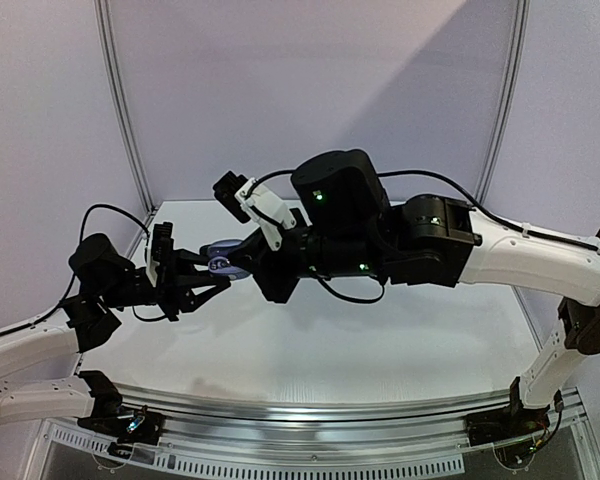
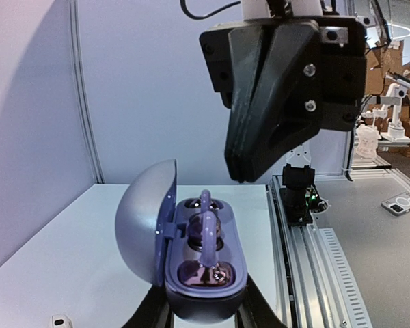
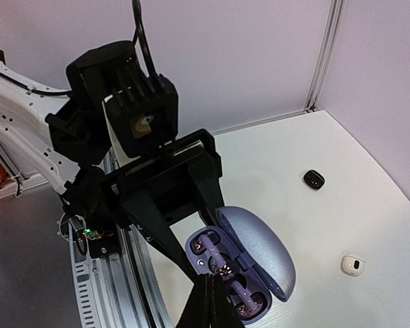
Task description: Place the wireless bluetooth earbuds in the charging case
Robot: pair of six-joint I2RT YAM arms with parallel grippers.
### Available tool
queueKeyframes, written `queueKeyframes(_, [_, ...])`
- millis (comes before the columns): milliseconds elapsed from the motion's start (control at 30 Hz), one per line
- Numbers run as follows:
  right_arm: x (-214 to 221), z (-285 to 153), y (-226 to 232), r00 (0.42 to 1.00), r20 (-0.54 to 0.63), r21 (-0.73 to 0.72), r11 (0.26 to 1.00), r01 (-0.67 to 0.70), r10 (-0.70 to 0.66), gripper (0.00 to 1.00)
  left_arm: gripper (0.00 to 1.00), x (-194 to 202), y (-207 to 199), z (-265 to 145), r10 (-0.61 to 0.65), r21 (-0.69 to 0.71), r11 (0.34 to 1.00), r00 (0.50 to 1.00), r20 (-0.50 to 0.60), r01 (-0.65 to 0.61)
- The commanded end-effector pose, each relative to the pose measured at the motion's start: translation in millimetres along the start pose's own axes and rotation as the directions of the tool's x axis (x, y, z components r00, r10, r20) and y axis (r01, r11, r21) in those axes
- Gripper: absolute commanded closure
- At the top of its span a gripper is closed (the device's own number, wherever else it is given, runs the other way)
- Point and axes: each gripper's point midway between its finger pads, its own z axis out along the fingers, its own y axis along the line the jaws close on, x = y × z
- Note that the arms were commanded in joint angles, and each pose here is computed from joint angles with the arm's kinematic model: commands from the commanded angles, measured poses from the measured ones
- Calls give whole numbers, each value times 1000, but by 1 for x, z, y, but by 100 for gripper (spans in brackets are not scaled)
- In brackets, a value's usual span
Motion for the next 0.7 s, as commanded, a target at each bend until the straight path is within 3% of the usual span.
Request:
queueKeyframes(0, [-9,-2,1,999,30,1,1000,14,-14,100,100,-5,-7,1,18,23,1000,1000,15,-19])
queueKeyframes(667, [7,21,-8,1000,-16,21,1000,23,-23,100,100,-6,-6,3,21,24,999,1000,16,-21])
